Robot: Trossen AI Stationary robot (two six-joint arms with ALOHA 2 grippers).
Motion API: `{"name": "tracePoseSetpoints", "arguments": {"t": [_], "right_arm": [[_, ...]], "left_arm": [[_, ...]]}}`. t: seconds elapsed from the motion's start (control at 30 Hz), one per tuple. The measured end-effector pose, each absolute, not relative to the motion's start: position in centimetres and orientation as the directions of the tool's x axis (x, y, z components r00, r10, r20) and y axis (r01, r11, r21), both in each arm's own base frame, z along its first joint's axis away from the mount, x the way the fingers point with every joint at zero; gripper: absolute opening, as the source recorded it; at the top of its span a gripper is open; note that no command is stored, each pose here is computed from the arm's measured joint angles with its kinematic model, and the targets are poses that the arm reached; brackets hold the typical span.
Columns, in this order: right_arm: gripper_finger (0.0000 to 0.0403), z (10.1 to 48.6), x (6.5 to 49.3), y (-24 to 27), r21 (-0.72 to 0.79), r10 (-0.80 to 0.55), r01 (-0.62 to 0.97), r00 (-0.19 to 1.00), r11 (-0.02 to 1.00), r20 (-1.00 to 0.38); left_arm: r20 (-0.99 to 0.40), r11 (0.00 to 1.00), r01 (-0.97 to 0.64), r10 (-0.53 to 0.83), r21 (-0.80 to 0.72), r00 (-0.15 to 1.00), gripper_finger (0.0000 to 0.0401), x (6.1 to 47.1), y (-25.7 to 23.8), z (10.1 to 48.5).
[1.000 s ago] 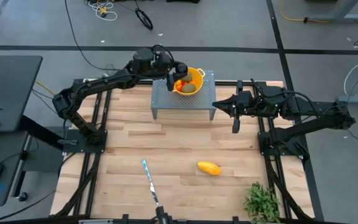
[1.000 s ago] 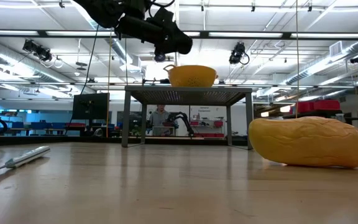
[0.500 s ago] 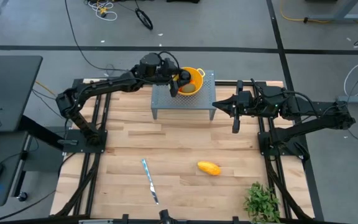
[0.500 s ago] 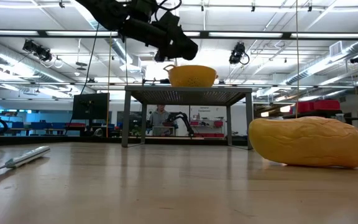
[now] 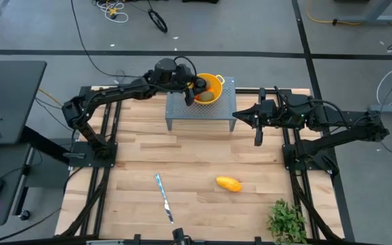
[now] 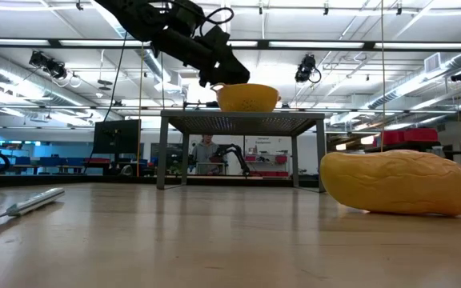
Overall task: Pick & Place Fruit
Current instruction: Put the plum into the yellow colander bowl on the shelf, then put the mango into the yellow colander bowl on the shelf
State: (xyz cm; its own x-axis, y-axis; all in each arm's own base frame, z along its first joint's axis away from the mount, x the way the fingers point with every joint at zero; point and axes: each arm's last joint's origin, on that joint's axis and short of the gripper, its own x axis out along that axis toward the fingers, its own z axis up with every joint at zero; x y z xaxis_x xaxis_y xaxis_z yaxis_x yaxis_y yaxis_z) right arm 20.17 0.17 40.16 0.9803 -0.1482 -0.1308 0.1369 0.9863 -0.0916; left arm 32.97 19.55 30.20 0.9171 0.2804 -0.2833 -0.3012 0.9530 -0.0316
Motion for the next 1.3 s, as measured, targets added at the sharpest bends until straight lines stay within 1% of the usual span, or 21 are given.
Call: {"name": "tracePoseSetpoints", "arguments": {"t": [0.2, 0.47, 0.6, 0.8, 0.93, 1.3], "right_arm": [[0.0003, 40.13, 20.17, 0.17, -0.092, -0.147, 0.136, 0.980, 0.986, -0.133], [0.0003, 40.11, 20.16, 0.17, -0.092, -0.147, 0.135, 0.980, 0.987, -0.135], [0.0003, 40.11, 20.17, 0.17, -0.092, -0.147, 0.135, 0.980, 0.987, -0.135], [0.0003, 40.11, 20.17, 0.17, -0.092, -0.147, 0.135, 0.980, 0.987, -0.135], [0.0003, 40.11, 20.16, 0.17, -0.092, -0.147, 0.135, 0.980, 0.987, -0.135], [0.0003, 40.11, 20.16, 0.17, -0.092, -0.147, 0.135, 0.980, 0.987, -0.135]], "left_arm": [[-0.295, 0.952, -0.304, 0.283, -0.025, 0.912, 0.0260, 32.95, 19.51, 30.09], [-0.296, 0.947, -0.320, 0.299, -0.021, 0.907, 0.0266, 32.92, 19.58, 30.08], [-0.297, 0.947, -0.320, 0.301, -0.018, 0.906, 0.0280, 32.97, 19.51, 30.08], [-0.297, 0.946, -0.323, 0.307, -0.004, 0.904, 0.0316, 33.00, 19.48, 30.08], [-0.297, 0.945, -0.326, 0.310, -0.005, 0.903, 0.0333, 32.99, 19.49, 30.08], [-0.298, 0.942, -0.336, 0.324, 0.010, 0.898, 0.0334, 32.97, 19.52, 30.09]]}}
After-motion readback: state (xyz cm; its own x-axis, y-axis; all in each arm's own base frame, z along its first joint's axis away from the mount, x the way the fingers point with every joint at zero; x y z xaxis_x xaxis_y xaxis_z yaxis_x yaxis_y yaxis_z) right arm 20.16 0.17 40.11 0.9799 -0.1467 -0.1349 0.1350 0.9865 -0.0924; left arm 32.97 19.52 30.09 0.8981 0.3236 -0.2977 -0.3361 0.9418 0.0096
